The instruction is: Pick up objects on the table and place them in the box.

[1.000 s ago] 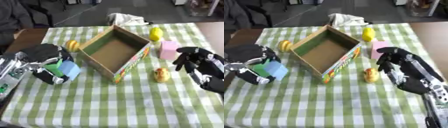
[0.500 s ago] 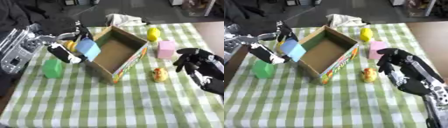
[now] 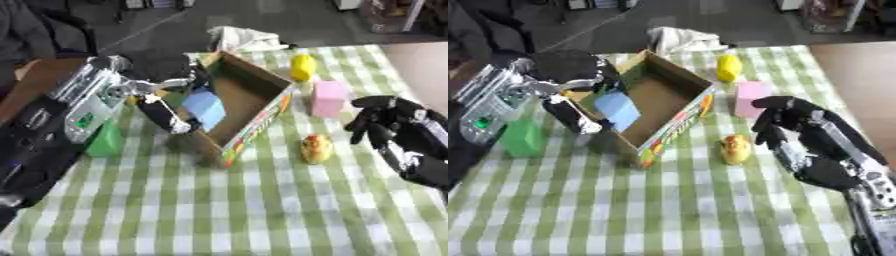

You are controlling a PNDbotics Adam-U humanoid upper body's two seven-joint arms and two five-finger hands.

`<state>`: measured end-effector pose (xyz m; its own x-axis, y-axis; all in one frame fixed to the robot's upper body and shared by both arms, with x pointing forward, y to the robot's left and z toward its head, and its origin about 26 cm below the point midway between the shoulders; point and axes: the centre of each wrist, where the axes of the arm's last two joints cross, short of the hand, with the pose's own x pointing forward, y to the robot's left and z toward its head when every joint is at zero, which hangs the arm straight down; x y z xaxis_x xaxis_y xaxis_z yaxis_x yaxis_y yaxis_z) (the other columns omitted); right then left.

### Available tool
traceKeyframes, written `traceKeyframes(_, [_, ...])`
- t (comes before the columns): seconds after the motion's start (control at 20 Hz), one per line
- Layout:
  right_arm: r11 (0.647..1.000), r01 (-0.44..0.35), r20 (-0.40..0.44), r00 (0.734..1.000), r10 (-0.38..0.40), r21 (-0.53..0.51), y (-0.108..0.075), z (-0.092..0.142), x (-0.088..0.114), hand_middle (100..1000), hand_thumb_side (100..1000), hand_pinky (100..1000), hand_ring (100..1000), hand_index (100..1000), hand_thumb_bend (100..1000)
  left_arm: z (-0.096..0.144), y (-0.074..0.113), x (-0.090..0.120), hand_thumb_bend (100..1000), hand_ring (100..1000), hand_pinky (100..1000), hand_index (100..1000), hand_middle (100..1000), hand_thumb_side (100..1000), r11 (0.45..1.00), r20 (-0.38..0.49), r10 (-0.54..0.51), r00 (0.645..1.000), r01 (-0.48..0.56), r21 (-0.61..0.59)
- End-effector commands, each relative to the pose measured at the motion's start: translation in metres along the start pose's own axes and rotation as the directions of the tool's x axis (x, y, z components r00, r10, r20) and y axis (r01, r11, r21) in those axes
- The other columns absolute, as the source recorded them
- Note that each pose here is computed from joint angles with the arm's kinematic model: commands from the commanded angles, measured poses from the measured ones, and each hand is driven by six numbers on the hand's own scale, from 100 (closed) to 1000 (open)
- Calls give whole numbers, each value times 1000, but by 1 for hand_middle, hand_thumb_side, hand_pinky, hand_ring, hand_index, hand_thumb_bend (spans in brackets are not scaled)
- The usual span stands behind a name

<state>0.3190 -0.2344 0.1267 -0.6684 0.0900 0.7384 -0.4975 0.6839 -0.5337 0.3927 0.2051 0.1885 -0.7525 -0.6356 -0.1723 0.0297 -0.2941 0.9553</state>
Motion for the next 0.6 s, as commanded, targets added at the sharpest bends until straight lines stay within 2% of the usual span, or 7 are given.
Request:
traceKeyframes(0.05, [1000,-10,21,1000,10,4,-3,-4,4,542,446,672,500,816,100,-6,1,-2,188,494,437,792,548,355,1000,-19,-31,999,31,3])
traceKeyframes(0.45, [1000,-9,23,1000,8,6,-3,-5,4,540,446,671,500,814,100,-18,-16,2,187,550,489,867,629,348,1000,-29,11,1000,-11,21])
traceKeyframes(0.6, [1000,-8,24,1000,8,6,-3,-5,4,539,447,671,500,813,100,-19,-19,3,254,622,562,908,708,368,1000,-25,11,1000,-11,7])
